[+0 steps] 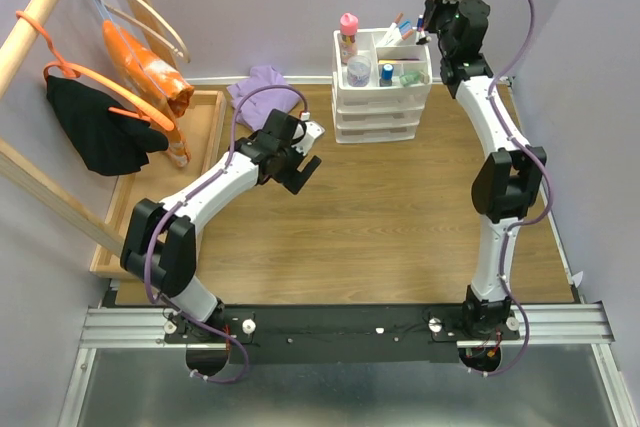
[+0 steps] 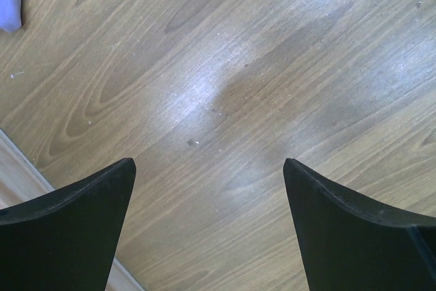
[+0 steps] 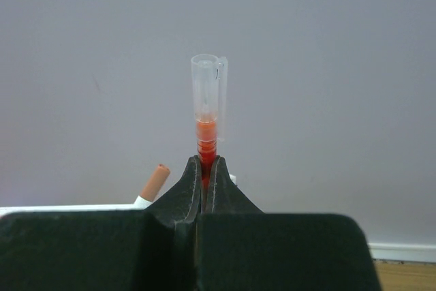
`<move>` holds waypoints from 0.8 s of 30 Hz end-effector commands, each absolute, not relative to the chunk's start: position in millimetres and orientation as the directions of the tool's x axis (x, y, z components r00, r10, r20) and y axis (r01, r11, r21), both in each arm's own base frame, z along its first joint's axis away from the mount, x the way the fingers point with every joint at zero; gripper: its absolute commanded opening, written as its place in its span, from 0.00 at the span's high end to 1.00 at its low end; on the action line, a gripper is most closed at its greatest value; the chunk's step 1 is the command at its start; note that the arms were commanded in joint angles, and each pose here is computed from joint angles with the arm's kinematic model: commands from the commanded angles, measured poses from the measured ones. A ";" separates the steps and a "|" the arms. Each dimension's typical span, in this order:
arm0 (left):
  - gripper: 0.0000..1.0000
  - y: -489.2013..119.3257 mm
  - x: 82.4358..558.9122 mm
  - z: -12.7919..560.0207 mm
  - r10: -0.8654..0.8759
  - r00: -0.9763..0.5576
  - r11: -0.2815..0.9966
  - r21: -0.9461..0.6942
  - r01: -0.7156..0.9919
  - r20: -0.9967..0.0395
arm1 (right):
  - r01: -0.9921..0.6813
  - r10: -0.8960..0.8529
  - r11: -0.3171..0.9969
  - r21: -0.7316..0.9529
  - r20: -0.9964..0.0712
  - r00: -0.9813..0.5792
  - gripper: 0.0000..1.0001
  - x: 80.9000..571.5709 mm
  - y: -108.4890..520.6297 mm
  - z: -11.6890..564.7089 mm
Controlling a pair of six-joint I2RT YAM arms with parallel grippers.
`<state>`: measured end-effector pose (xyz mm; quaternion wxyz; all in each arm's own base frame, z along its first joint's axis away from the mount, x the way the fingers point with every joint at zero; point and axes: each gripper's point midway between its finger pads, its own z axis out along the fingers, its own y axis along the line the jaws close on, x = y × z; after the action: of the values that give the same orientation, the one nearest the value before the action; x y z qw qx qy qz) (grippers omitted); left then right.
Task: Sort the stationery into containers
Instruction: Place the pen in the storage box.
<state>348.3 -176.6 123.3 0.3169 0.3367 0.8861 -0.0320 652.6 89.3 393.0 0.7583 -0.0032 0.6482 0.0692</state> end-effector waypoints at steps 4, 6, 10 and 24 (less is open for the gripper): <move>0.01 -181.4 352.8 123.9 0.575 -0.577 0.770 0.145 0.622 -0.579 | -0.130 0.130 0.985 0.111 -0.981 0.146 0.99 671.4 94.3 373.6; 0.01 -181.5 352.8 122.7 0.575 -0.580 0.770 0.143 0.621 -0.577 | -0.150 0.141 0.981 0.120 -0.981 0.134 0.99 671.9 98.4 370.1; 0.01 -183.2 353.2 120.1 0.573 -0.584 0.771 0.135 0.622 -0.575 | -0.150 0.151 0.980 0.133 -0.981 0.119 0.86 670.8 99.5 366.7; 0.01 -185.7 356.3 124.4 0.563 -0.573 0.774 0.135 0.619 -0.596 | -0.083 0.173 0.983 0.162 -0.973 0.151 0.62 643.1 82.4 403.1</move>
<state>351.6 -178.2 113.8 0.3018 0.3383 0.8908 -0.0299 667.8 98.7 355.5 0.7363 0.0074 0.6694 0.0985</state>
